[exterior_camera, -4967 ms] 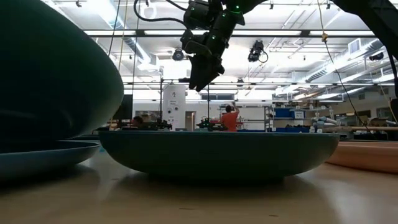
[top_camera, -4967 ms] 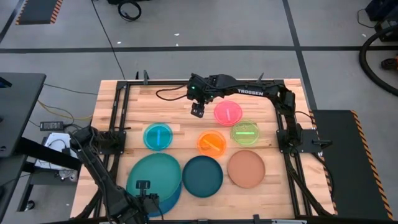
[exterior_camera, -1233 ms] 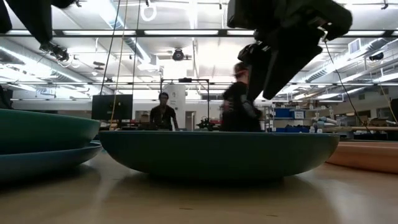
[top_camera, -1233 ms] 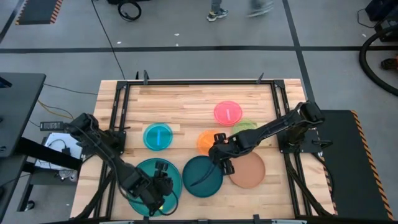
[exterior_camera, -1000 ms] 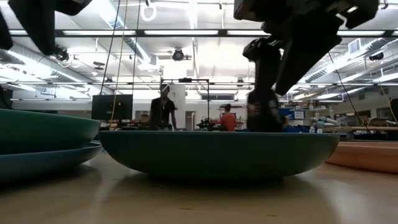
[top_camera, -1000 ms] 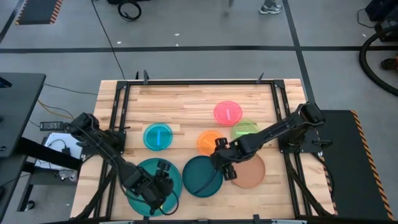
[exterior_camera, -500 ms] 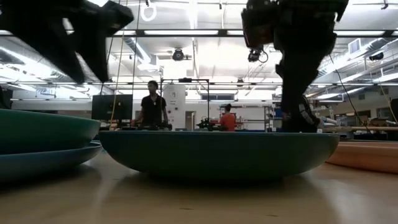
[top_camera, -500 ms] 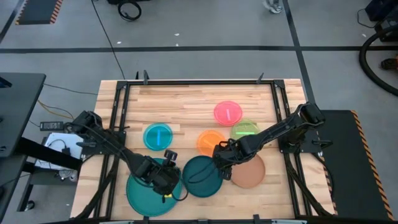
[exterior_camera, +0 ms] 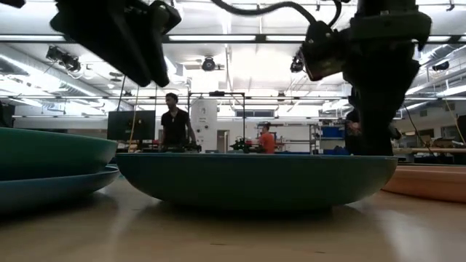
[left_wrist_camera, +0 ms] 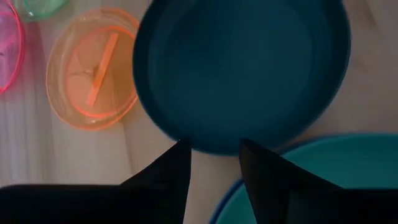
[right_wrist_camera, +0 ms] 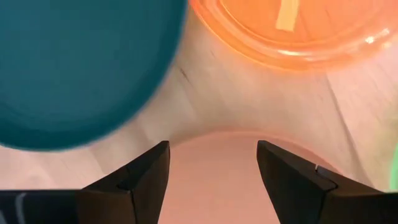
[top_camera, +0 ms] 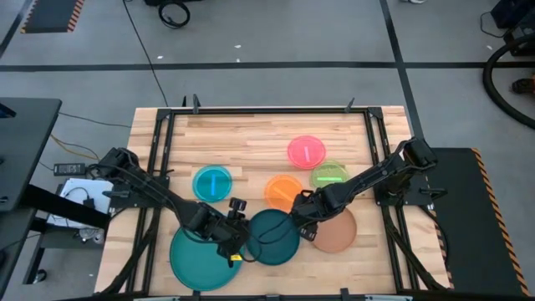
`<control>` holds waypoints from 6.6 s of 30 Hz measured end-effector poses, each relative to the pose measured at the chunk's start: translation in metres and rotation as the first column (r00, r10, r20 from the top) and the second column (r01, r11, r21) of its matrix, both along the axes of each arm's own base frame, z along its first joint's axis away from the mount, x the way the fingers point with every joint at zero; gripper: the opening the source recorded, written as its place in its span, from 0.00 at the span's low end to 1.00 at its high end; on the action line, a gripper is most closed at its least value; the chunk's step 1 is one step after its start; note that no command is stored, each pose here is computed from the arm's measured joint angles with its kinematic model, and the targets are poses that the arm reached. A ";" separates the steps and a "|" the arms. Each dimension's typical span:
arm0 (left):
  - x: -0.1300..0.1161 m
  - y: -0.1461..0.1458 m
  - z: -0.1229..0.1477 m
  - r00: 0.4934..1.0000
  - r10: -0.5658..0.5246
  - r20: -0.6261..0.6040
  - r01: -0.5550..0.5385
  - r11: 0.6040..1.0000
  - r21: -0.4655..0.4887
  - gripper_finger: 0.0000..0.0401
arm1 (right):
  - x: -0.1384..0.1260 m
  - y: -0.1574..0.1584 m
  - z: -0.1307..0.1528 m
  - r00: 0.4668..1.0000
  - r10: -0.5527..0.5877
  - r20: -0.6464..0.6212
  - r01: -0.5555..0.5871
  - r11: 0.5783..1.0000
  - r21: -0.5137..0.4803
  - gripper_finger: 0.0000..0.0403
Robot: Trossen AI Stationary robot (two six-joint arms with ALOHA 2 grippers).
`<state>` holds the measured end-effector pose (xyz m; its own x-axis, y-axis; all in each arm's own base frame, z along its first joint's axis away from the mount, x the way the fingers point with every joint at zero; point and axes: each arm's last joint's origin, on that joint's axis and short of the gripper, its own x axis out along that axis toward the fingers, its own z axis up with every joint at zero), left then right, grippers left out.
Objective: Stack plastic plates
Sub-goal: Stack the dark green plate on top of the green plate, then stack the orange plate on top of the dark green plate
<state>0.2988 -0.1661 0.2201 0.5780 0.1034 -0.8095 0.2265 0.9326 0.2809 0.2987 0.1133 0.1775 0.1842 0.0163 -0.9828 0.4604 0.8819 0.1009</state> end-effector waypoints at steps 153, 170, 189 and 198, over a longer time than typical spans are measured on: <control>-0.059 -0.159 -0.042 0.798 0.426 -0.425 -0.414 0.902 0.127 0.30 | -0.071 0.069 0.017 0.975 0.222 -0.030 -0.220 0.924 -0.314 0.49; -0.033 -0.168 0.008 0.898 0.359 -0.255 -0.374 0.927 -0.012 0.42 | -0.079 0.069 0.007 0.964 0.250 -0.093 -0.265 0.927 -0.264 0.49; -0.008 -0.159 0.008 0.931 0.295 -0.213 -0.313 0.948 -0.056 0.42 | -0.130 0.030 -0.002 0.994 0.077 -0.072 -0.093 0.966 -0.243 0.49; -0.005 -0.157 0.008 0.933 0.288 -0.214 -0.305 0.951 -0.050 0.42 | -0.153 -0.003 -0.011 0.998 -0.061 -0.009 0.059 0.990 -0.128 0.49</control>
<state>0.2941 -0.3228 0.2285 0.3549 0.1739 -0.9186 -0.0200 0.9837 0.1785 0.1454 0.1100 0.1664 0.1684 -0.1199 -0.9784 0.5137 0.8578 -0.0167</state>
